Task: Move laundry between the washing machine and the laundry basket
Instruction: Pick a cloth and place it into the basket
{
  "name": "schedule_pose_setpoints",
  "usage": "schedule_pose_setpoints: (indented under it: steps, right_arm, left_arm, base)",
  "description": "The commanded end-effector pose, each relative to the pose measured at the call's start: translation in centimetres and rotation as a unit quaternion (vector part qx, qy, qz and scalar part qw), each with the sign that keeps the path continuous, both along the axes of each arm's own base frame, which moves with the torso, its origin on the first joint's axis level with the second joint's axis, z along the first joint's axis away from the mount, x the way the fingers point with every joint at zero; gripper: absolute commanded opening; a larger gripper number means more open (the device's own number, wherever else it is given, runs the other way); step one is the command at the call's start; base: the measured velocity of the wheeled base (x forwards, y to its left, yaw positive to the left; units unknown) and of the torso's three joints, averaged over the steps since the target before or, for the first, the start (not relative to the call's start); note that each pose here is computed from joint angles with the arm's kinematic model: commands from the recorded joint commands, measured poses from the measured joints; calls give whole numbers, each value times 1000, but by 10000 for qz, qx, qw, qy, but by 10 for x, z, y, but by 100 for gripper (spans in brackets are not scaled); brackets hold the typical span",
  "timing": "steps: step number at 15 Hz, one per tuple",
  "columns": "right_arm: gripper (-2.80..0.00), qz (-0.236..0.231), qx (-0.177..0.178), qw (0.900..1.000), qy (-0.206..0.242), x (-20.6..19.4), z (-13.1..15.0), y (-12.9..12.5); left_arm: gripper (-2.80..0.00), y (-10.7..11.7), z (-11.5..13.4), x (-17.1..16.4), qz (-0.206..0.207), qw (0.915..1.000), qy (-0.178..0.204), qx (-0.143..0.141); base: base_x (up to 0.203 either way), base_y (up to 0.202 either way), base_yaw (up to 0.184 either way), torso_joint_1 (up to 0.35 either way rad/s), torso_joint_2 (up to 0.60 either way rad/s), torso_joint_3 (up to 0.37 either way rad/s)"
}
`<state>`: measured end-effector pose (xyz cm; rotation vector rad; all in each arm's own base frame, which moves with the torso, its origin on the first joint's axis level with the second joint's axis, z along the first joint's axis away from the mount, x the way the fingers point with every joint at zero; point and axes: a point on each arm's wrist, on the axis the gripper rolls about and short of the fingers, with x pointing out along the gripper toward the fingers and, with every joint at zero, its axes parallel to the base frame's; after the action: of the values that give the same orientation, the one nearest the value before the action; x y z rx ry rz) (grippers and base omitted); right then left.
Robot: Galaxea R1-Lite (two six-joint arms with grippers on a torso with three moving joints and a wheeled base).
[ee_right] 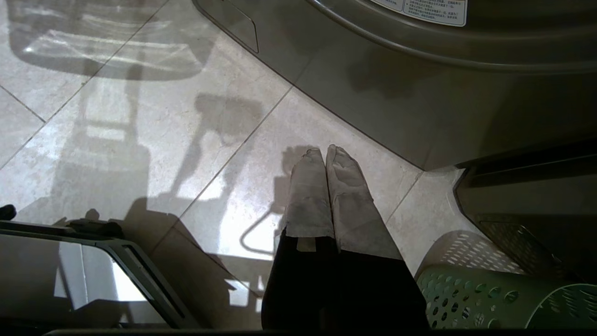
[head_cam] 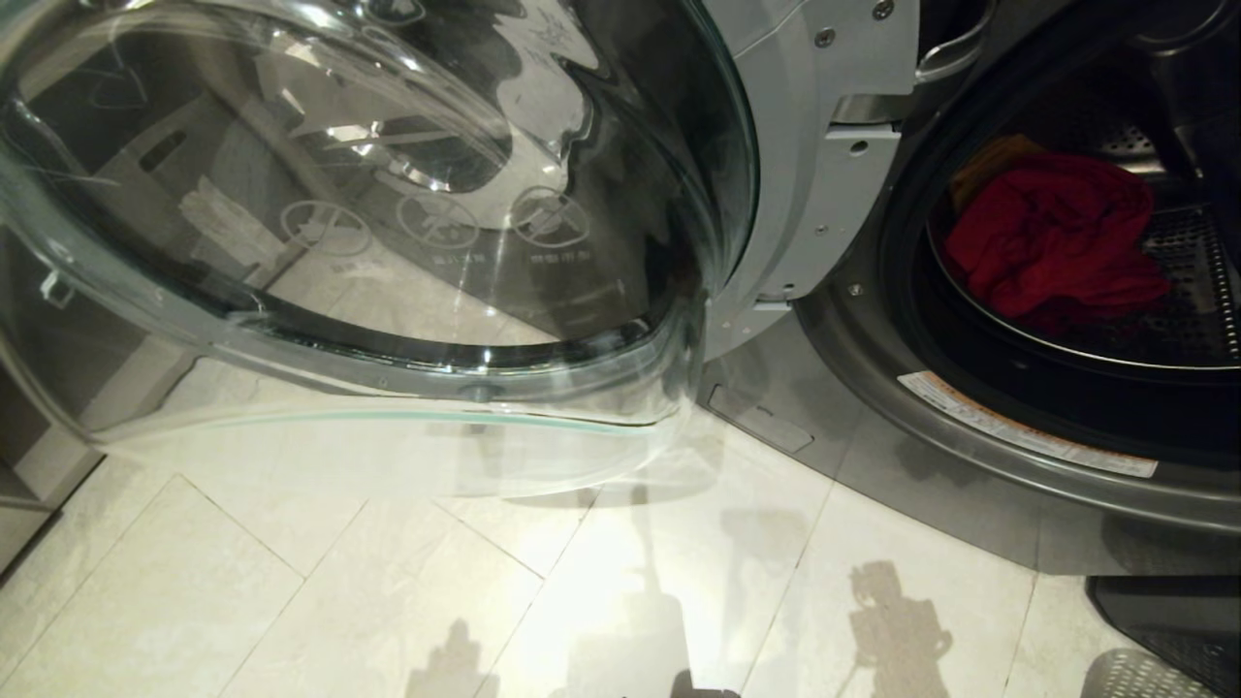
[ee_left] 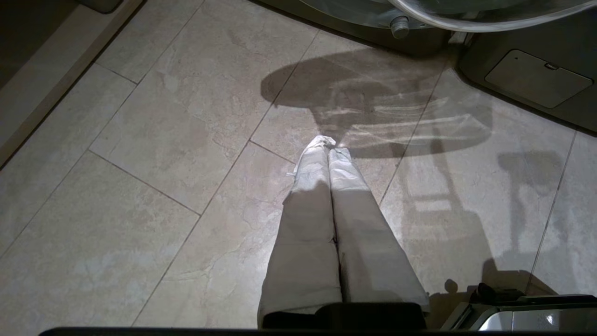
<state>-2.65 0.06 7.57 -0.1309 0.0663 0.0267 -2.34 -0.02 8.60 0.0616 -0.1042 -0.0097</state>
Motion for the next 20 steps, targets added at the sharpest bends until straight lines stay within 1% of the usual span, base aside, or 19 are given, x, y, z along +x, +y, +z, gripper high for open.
schedule_pose_setpoints:
  steps: [1,2,3,4,5,6,7,8,9,10,11,13,14,15,16,17,19,20]
  right_arm:
    - [-280,15,-217,9997,-97,-1,5,0]
    - [-280,36,-326,9991,-260,-5,19,0]
    - [-280,54,-381,9987,-322,-8,39,0]
    - [-280,67,-395,9989,-231,-5,60,0]
    - [-280,74,-384,9992,-22,3,80,0]
    - [-280,86,-349,9987,348,21,100,0]
    - [-280,101,-304,9963,796,46,115,0]
    - [-280,117,-268,9926,1177,74,122,0]
    - [-280,145,-243,9888,1467,103,123,0]
    - [-280,179,-232,9860,1640,132,120,1]
    - [-280,206,-230,9848,1712,159,115,2]
    - [-280,167,-239,9862,1630,211,99,5]
    - [-280,58,-253,9889,1463,231,93,6]
    - [0,-62,-259,9915,1273,248,88,6]
    - [0,-168,-233,9936,1095,262,86,7]
    - [0,-288,-128,9960,832,274,93,7]
    - [0,-616,204,9975,278,295,121,6]
    - [0,-722,331,9967,142,302,133,5]
  left_arm:
    - [-280,0,-11,3,-4,9998,197,25]
    - [-280,0,-11,3,-16,9998,189,33]
    - [-280,0,-11,3,-17,9998,189,33]
    - [-280,0,-11,3,-17,9998,189,34]
    - [-280,0,-11,3,-18,9998,189,34]
    - [-280,0,-11,3,-17,9998,189,34]
    - [-280,0,-11,3,-19,9998,189,59]
    - [-280,0,-11,3,-11,9997,196,113]
    - [-280,0,-11,3,-23,9997,191,160]
    - [-280,0,-11,3,-60,9996,181,206]
    - [-280,0,-11,3,-82,9996,177,216]
    - [-280,0,-11,3,-64,9995,184,256]
    - [-280,0,-11,3,-57,9994,184,291]
    - [-280,0,-11,3,-64,9994,184,291]
    - [-280,0,-11,3,-49,9994,184,290]
    - [-280,0,-11,3,-49,9994,184,283]
    - [-280,0,-11,3,-42,9994,184,280]
    - [-280,0,-11,3,-42,9995,177,274]
  base:
    - [0,0,0,0,0,0]
    - [0,0,0,0,0,0]
    - [0,0,0,0,0,0]
    - [0,0,0,0,0,0]
    - [0,0,0,0,0,0]
    - [0,0,0,0,0,0]
    - [0,0,0,0,0,0]
    - [0,0,0,0,0,0]
    - [0,0,0,0,0,0]
    - [0,0,0,0,0,0]
    - [0,0,0,0,0,0]
    - [0,0,0,0,0,0]
    - [0,0,0,0,0,0]
    - [0,0,0,0,0,0]
    - [0,0,0,0,0,0]
    - [0,0,0,0,0,0]
    - [0,0,0,0,0,0]
    - [0,0,0,0,0,0]
